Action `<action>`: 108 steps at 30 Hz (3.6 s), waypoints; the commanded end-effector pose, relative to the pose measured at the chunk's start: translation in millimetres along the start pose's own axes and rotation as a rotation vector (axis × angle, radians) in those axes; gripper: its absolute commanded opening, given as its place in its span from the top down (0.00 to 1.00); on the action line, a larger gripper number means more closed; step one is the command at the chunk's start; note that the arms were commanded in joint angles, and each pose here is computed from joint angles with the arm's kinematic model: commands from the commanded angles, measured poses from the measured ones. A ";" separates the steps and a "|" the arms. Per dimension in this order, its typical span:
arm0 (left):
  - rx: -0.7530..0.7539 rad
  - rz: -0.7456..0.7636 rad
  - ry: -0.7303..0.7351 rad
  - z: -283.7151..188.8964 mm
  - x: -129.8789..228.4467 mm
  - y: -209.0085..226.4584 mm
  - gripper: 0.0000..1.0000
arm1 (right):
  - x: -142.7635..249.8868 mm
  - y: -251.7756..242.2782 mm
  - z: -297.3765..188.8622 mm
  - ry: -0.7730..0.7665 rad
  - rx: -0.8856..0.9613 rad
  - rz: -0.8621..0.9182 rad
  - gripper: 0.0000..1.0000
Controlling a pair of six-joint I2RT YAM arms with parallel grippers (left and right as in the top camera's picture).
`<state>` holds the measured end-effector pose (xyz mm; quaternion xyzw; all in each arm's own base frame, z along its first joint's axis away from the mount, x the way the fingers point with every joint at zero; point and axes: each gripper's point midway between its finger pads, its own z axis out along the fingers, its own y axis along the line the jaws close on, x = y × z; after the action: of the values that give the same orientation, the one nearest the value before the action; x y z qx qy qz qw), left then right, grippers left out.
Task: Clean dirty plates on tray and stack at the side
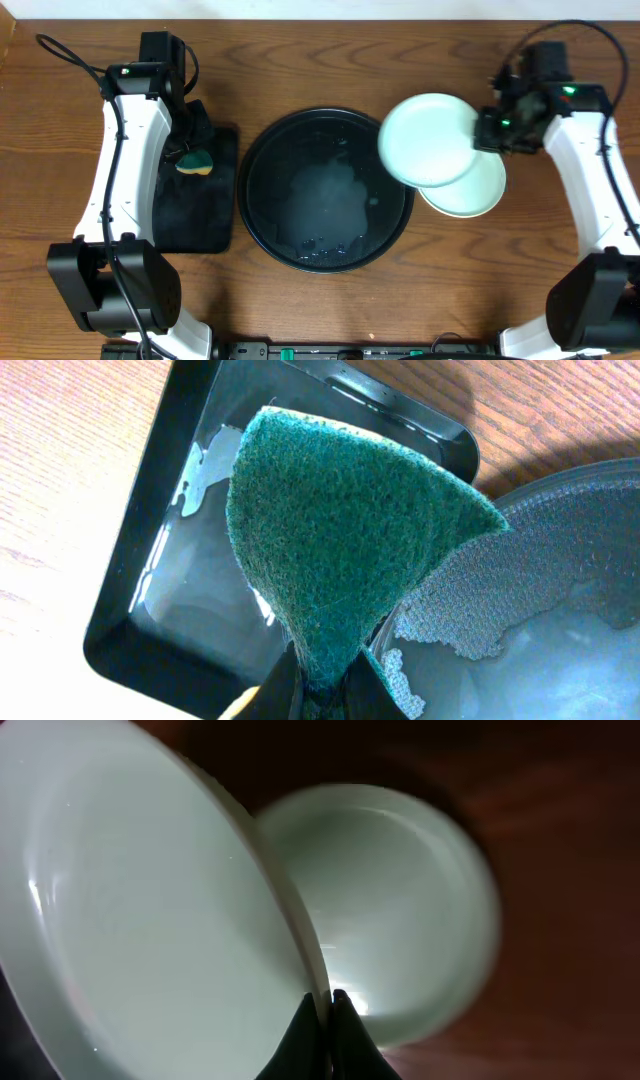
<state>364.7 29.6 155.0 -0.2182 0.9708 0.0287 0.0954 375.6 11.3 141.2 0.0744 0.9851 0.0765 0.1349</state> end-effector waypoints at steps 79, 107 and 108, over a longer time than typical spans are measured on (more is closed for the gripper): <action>0.119 0.117 -0.434 -108.8 -7.3 21.8 0.27 | -23.6 32.3 -272.1 -0.783 -0.107 -0.129 0.01; 0.119 0.117 -0.434 -108.7 -7.3 21.8 0.26 | 52.2 14.1 -231.0 -1.095 -0.059 -0.237 0.01; 0.119 0.117 -0.434 -108.7 -7.3 21.8 0.26 | 56.6 13.5 -216.9 -1.108 -0.069 -0.245 0.01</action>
<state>344.1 41.0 259.4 -0.1442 0.9400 0.0211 0.3085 269.2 -5.2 368.1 0.0089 0.7683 0.0277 0.6395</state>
